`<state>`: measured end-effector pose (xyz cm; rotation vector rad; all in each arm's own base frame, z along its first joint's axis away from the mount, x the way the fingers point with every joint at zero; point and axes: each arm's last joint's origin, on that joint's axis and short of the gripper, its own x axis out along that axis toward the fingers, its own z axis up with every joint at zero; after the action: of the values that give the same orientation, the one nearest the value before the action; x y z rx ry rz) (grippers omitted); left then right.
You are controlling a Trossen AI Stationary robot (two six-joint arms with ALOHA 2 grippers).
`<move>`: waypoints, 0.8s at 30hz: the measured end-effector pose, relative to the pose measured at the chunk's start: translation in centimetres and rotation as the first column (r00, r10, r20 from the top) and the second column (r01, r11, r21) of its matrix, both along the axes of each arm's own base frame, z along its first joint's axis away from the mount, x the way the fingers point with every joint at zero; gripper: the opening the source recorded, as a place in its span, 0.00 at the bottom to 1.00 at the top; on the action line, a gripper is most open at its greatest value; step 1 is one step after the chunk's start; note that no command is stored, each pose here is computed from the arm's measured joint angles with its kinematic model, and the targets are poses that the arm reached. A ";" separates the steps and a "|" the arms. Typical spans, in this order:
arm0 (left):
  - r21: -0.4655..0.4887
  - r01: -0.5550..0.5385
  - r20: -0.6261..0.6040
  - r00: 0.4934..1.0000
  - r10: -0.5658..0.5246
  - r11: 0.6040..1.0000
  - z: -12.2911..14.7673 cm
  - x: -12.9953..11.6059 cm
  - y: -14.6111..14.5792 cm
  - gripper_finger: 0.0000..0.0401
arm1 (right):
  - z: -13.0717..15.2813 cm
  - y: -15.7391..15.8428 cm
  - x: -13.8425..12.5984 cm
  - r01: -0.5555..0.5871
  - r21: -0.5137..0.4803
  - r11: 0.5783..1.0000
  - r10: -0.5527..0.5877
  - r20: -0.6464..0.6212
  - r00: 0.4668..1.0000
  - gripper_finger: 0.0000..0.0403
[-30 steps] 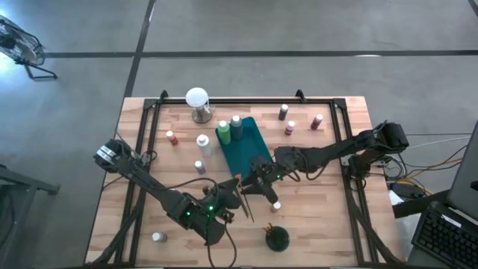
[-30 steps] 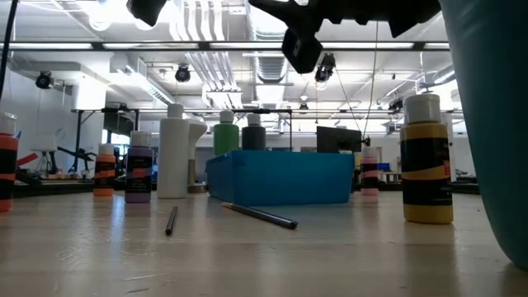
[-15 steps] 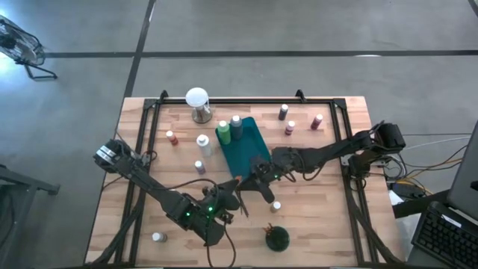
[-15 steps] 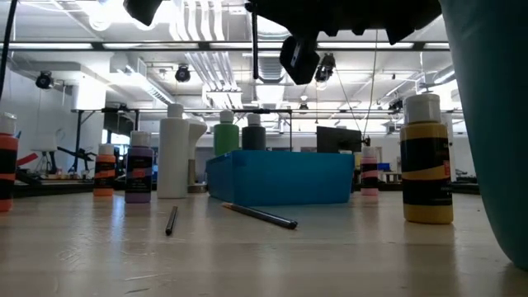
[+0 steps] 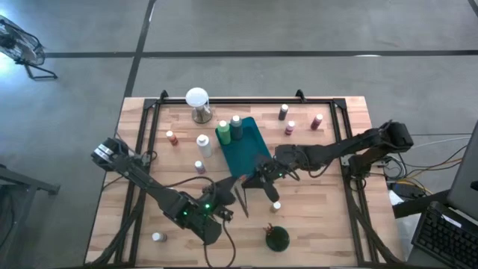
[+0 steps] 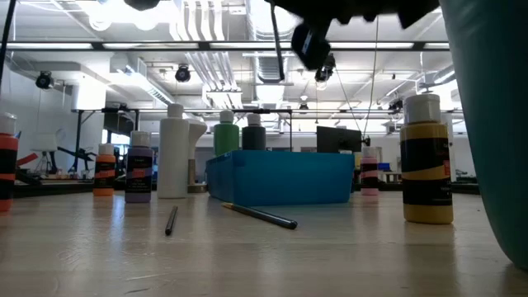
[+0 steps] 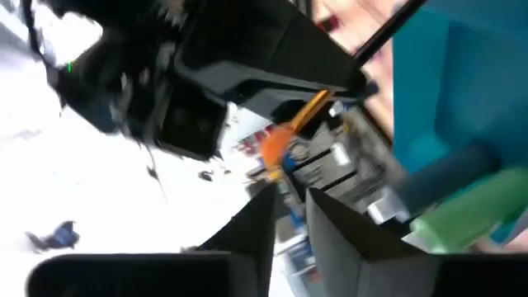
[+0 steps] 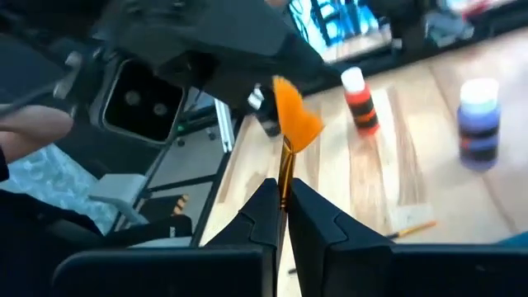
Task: Pick & Place Paint Supplies
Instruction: Put the gold paint brush into the green cup
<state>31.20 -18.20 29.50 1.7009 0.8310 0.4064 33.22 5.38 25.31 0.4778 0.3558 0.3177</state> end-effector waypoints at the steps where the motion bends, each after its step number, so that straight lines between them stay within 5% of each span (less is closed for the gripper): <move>1: -0.051 -0.005 0.053 0.999 0.007 0.999 0.3 -0.3 0.0 0.23 | 0.5 0.3 -0.4 0.006 -0.020 1.000 -0.006 0.013 1.000 0.02; 5: -0.302 0.027 0.246 0.968 0.051 0.953 2.2 -1.9 0.6 0.30 | 2.7 2.2 -2.6 0.069 -0.150 0.986 -0.059 0.071 0.996 0.02; 11: -0.679 0.129 0.404 0.887 0.222 0.722 3.4 -3.8 2.5 0.33 | 4.8 5.7 -5.3 0.158 -0.249 0.956 -0.117 0.172 0.978 0.02; 17: -0.813 0.179 0.427 0.830 0.358 0.554 2.2 -6.3 4.1 0.33 | 7.9 9.2 -7.5 0.247 -0.367 0.897 -0.177 0.213 0.961 0.02; 20: -0.879 0.232 0.409 0.815 0.410 0.415 1.5 -7.4 4.7 0.33 | 8.7 10.9 -8.4 0.293 -0.459 0.839 -0.222 0.203 0.954 0.02; 24: -0.907 0.342 0.414 0.838 0.357 0.247 0.3 -8.3 5.0 0.33 | 9.6 12.4 -8.3 0.288 -0.460 0.840 -0.214 0.206 0.955 0.02</move>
<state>22.93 -13.24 29.83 0.2717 0.4226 0.2420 24.92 17.82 34.93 -0.0021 0.2124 -0.0029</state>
